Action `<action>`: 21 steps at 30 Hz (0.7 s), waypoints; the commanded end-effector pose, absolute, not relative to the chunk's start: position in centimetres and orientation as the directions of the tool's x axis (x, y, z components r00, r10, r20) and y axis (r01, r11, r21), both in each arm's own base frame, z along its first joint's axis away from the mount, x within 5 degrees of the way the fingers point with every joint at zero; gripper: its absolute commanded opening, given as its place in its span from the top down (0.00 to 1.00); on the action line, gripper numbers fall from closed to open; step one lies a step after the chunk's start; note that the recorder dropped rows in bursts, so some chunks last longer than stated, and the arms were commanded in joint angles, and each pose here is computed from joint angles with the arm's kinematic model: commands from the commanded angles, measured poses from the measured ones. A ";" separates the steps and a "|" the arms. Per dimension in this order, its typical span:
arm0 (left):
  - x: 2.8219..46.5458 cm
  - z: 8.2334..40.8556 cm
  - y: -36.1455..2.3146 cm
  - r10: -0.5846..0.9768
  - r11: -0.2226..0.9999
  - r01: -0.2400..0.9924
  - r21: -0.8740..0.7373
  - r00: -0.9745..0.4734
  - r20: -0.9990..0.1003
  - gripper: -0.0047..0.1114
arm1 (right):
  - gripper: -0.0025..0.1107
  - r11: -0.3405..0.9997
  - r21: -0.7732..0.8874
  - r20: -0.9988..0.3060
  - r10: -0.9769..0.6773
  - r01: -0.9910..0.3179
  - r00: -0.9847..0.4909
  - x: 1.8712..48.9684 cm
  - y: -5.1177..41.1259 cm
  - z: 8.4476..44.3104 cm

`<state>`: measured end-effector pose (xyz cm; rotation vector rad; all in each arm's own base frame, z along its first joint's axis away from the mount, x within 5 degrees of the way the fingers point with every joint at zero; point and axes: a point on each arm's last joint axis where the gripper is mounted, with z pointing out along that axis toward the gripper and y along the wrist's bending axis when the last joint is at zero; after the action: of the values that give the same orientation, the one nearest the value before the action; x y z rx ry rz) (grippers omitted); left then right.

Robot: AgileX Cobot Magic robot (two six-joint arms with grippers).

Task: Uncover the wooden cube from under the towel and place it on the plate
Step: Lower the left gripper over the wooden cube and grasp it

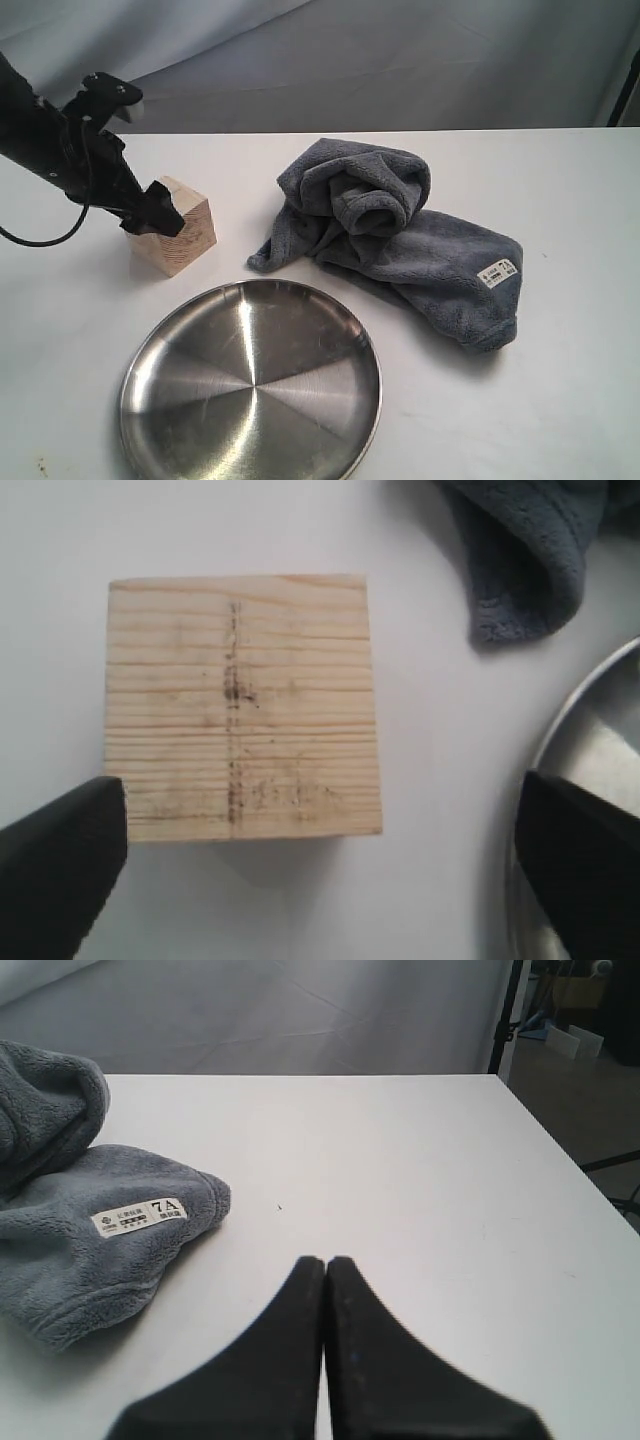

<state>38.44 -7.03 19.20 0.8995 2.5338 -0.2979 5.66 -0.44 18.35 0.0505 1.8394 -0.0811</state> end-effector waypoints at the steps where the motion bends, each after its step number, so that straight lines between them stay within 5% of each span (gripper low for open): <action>1: 39.5 18.6 -6.8 0.565 0.762 0.647 0.020 -0.649 -0.509 0.06 | 0.98 0.997 -0.025 -0.965 -0.004 0.078 -0.261 5.6 -0.4 18.3; 21: 40.7 19.3 -6.4 0.533 0.801 0.584 0.129 -0.599 -0.597 0.06 | 0.98 0.997 -0.025 -0.965 -0.004 0.078 -0.261 5.6 -0.4 18.3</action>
<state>40.62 -6.50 19.03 0.8403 2.3650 -0.1147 5.66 -0.44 18.35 0.0505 1.8394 -0.0811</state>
